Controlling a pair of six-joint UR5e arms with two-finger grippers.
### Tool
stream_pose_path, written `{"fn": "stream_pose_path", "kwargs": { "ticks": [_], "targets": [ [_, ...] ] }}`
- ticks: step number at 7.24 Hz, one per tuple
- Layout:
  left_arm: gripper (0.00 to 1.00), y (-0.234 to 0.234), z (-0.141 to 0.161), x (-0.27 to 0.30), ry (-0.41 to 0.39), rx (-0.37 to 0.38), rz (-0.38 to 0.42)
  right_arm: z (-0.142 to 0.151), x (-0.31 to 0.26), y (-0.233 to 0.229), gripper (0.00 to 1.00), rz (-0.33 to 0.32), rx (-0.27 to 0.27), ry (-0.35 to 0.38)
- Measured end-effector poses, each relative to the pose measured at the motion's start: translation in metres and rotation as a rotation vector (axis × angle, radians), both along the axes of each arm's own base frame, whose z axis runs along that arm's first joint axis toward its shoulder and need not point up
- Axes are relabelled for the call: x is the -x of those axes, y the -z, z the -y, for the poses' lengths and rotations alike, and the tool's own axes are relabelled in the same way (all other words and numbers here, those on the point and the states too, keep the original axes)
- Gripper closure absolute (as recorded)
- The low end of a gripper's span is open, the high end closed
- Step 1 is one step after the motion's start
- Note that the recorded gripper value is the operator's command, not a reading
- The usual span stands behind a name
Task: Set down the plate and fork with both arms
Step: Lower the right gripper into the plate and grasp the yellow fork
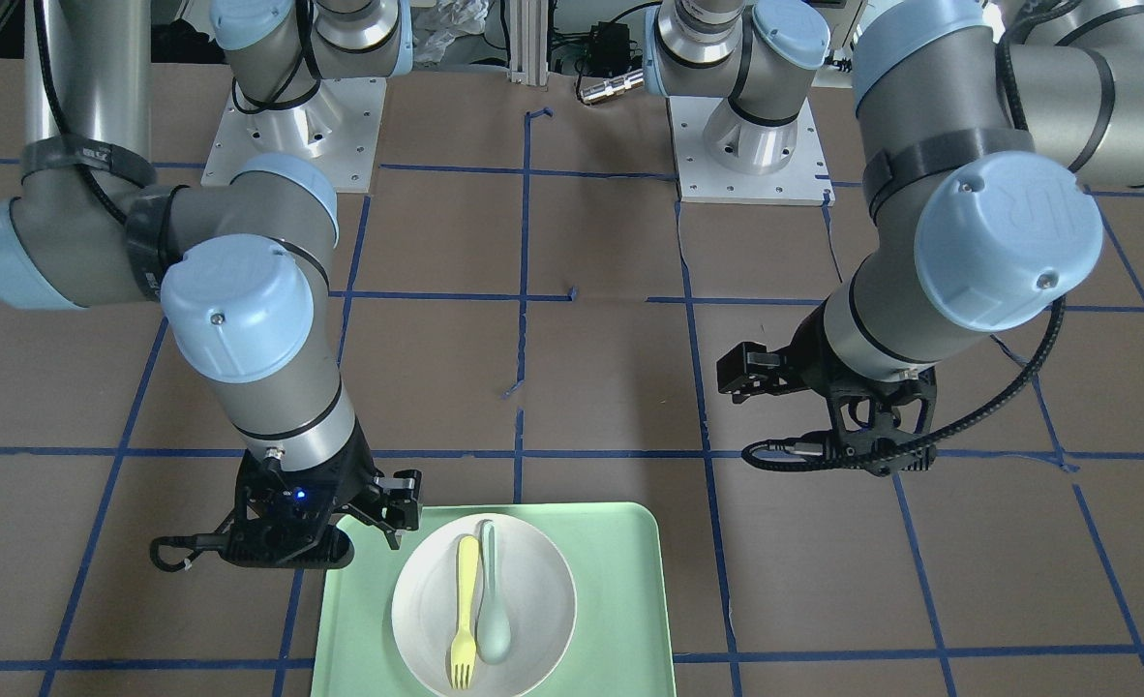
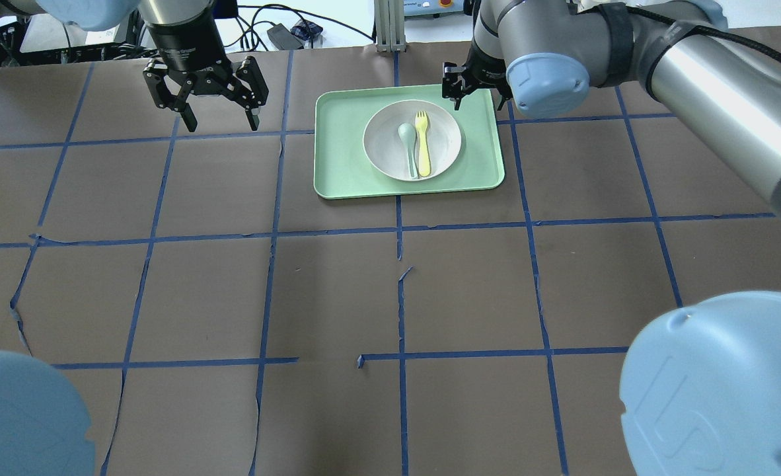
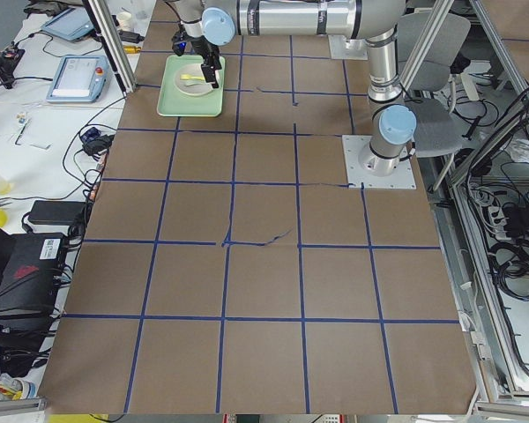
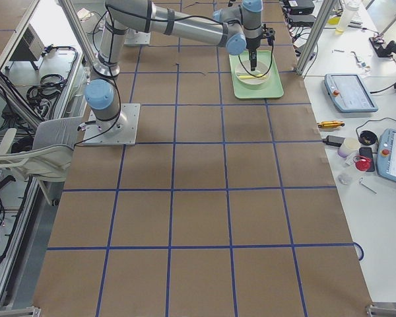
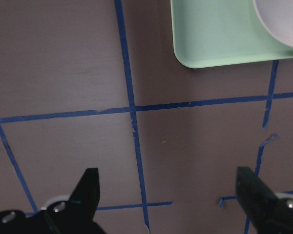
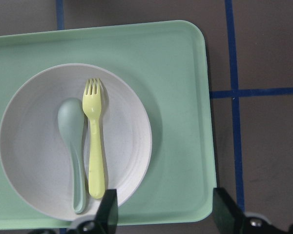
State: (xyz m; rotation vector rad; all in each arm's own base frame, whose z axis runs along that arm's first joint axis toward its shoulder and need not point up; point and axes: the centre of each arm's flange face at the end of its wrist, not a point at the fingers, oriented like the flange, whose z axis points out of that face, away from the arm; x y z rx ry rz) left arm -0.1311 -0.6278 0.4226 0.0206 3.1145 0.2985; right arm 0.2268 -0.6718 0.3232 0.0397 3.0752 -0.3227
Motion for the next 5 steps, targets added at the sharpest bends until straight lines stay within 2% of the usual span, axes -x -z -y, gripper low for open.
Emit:
{"fn": "stream_pose_path", "kwargs": {
  "ticks": [2,5],
  "targets": [
    [0.0,0.006,-0.013,-0.005,-0.009,0.016,0.005,0.019,-0.02,0.042,0.52,0.008,-0.018,-0.026],
    [0.0,0.016,-0.024,-0.005,-0.006,0.033,0.007,0.025,-0.041,0.083,0.52,0.007,-0.059,-0.051]
  ]
}}
